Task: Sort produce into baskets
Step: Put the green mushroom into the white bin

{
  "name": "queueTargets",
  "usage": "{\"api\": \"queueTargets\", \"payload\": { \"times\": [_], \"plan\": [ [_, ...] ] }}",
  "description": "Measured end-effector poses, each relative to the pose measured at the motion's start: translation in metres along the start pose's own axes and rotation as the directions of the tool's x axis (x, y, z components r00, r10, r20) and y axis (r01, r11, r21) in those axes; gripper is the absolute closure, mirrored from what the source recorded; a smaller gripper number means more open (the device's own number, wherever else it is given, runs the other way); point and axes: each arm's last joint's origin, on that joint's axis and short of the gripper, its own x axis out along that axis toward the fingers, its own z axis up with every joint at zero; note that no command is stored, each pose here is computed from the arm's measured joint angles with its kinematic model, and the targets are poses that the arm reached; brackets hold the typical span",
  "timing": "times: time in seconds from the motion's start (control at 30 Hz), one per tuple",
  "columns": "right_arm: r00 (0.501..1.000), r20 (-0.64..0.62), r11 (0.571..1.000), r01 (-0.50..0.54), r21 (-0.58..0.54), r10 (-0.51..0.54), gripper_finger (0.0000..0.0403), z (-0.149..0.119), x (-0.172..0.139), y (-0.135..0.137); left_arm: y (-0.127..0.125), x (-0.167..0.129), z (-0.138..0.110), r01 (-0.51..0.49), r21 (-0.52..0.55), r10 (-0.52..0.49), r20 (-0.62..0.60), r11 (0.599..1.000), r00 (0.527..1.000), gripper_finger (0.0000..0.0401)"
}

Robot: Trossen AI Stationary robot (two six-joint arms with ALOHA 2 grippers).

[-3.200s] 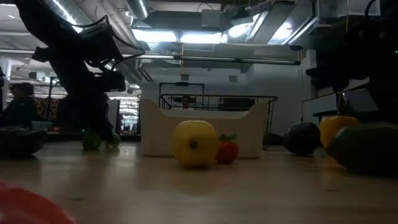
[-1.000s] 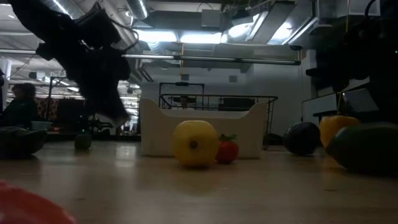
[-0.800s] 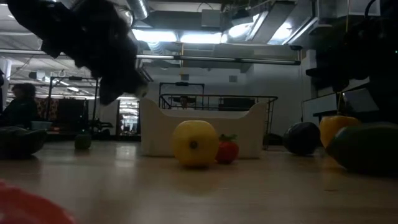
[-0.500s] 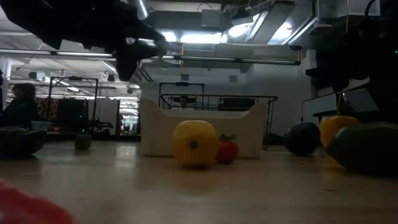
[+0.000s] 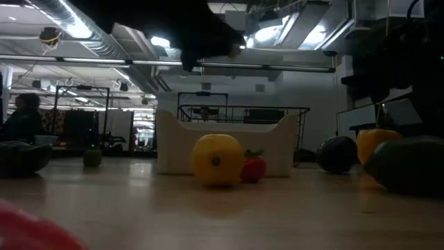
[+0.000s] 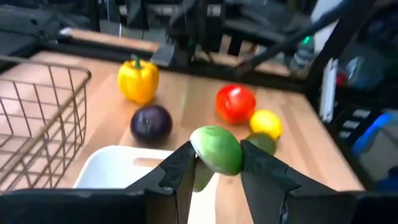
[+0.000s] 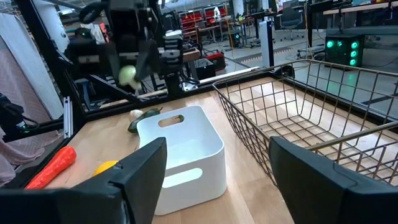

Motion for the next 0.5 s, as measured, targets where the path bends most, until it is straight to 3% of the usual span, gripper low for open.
{"api": "queueTargets", "payload": {
  "times": [0.23,0.5],
  "plan": [
    [1.000,0.000,1.000,0.000,0.000,0.000,0.0123,0.000,0.000,0.000,0.006,0.025,-0.024,-0.034,0.013,0.035,-0.110,0.999,0.993,0.0286],
    [1.000,0.000,1.000,0.000,0.000,0.000,0.0123,0.000,0.000,0.000,0.018,0.031,-0.045,-0.093,0.003,0.091,-0.256,0.996,0.963,0.0273]
  ]
}}
